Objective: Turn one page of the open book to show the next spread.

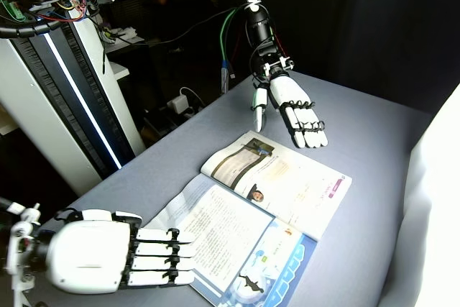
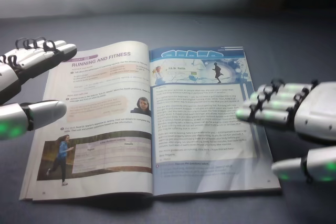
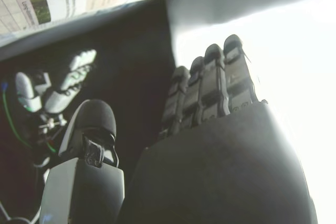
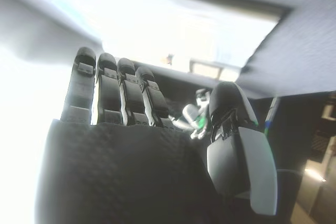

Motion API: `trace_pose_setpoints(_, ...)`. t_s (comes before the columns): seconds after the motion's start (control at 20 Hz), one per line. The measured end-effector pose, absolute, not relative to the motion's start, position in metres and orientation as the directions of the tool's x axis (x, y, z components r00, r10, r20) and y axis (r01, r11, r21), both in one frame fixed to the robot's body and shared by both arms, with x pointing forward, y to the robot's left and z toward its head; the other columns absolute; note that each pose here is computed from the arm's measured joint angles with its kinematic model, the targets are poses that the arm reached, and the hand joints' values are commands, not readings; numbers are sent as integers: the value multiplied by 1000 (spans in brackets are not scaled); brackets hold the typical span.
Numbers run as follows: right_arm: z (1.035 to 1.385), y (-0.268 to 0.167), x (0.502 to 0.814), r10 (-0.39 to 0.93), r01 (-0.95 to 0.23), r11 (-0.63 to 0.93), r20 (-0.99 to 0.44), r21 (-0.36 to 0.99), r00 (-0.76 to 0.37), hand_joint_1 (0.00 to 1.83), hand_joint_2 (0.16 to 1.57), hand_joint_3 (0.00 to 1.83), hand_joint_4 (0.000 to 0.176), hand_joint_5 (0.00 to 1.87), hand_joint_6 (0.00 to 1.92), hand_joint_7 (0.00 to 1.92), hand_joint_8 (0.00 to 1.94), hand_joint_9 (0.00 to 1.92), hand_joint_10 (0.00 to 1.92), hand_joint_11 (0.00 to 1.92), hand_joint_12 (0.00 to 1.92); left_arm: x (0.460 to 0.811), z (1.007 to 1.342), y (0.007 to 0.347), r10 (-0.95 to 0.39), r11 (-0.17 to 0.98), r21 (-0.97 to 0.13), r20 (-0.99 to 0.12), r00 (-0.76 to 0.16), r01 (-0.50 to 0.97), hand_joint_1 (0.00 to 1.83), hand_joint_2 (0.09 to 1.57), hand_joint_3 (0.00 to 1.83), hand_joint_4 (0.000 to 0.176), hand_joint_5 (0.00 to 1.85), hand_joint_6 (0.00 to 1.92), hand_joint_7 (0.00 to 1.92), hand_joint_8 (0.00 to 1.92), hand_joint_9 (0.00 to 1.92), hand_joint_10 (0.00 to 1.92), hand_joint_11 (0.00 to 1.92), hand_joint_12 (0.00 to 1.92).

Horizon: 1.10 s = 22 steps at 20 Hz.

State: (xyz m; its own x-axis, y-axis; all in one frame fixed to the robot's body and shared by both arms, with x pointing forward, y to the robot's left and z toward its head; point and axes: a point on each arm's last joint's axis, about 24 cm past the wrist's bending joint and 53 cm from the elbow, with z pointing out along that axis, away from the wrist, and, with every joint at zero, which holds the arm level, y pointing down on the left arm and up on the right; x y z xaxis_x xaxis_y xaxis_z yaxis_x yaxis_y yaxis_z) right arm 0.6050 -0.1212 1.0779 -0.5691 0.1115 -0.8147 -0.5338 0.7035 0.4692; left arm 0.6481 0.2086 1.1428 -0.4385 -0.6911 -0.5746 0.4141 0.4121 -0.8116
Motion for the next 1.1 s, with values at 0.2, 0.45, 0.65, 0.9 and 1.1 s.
trace_pose_setpoints(0.2,1061,-118,606,71,-528,718,-802,454,-593,15,1226,0,0,0,0,0,0,0,0,0,0,644,1139,213,-695,415,-814,-572,-436,405,195,1386,5,34,15,1,0,0,0,0,0,0)
trace_pose_setpoints(0.45,1058,-94,605,19,-577,690,-808,437,-589,0,1221,0,0,0,0,0,0,0,0,0,0,641,1129,220,-703,424,-826,-559,-440,372,138,1386,1,15,8,3,0,0,0,0,0,0)
trace_pose_setpoints(0.65,1062,-63,607,1,-624,637,-810,453,-586,0,1188,0,0,0,0,0,0,0,0,0,0,638,1121,225,-704,435,-830,-555,-444,348,206,1371,0,21,21,4,0,0,0,0,0,0)
trace_pose_setpoints(0.9,1069,-26,613,23,-670,571,-825,474,-564,0,1183,0,0,0,0,0,0,0,0,0,0,629,1088,236,-713,456,-850,-526,-464,264,140,1392,8,0,35,6,0,0,0,0,0,0)
trace_pose_setpoints(1.1,1087,11,617,81,-707,492,-835,508,-544,0,1202,0,0,0,0,0,0,0,0,0,0,627,1071,252,-745,458,-867,-495,-447,196,178,1418,9,0,127,27,75,15,11,4,0,0)
